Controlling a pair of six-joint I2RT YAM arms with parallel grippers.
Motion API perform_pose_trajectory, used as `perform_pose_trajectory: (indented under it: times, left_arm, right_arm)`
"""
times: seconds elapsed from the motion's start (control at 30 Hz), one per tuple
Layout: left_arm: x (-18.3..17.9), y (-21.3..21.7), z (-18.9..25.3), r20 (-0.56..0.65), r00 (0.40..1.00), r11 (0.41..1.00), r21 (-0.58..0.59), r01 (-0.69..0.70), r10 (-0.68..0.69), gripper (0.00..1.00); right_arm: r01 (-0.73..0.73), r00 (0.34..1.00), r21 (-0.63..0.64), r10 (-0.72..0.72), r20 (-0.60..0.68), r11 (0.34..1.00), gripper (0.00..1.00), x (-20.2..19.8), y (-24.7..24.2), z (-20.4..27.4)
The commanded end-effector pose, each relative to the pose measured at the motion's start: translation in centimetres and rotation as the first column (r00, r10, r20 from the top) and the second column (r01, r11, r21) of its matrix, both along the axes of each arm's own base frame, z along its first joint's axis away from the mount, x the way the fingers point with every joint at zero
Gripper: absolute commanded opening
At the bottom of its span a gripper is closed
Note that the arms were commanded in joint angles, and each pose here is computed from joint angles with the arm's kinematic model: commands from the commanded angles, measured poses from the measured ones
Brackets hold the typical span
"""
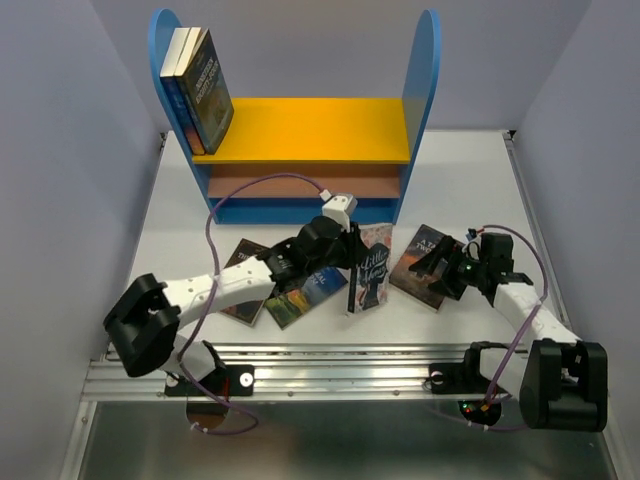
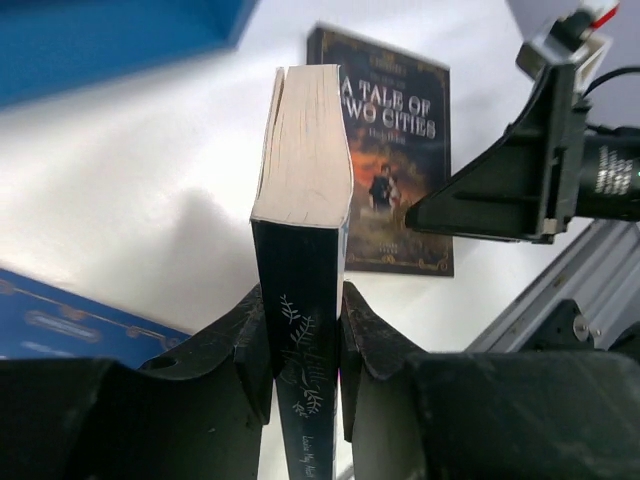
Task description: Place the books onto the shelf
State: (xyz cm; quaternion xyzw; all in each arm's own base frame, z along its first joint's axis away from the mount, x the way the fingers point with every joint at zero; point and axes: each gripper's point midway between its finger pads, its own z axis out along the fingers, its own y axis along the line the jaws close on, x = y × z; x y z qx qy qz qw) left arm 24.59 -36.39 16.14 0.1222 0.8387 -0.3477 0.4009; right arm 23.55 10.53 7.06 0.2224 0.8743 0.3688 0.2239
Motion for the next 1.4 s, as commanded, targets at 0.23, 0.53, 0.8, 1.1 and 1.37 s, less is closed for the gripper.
perform_pose_trajectory:
  times: [0.23,0.53,0.8,1.1,1.37]
  left_arm:
    - [2.9,9.6,24.6,0.520,0.774,0.929,-0.275,-0.250,0.362,0.00]
    - [3.4,17.6,36.0,0.694,0.425,0.801,-0.397,-0.447,0.581,0.00]
    - [9.1,21.0,40.3,0.838,0.191,0.775,-0.354,-0.524,0.511,0.00]
    - [17.3,24.6,38.4,0.854,0.159,0.751,-0.330,-0.572,0.496,0.00]
    - [20.3,27.7,34.7,0.821,0.178,0.684,-0.309,-0.661,0.543,0.00]
  right_arm:
    - [0.105,0.961,-0.247,-0.034,0.275,0.963,1.00,4.1,-3.8,7.3]
    - [0.088,0.953,-0.274,-0.001,0.304,0.958,1.00,5.0,-4.0,9.3]
    - [0.079,0.962,-0.289,0.004,0.273,0.954,1.00,5.5,-4.2,8.5]
    - [0.101,0.966,-0.316,-0.017,0.256,0.944,1.00,6.1,-4.9,8.0]
    - [0.085,0.975,-0.314,-0.014,0.221,0.945,1.00,6.4,-4.9,7.1]
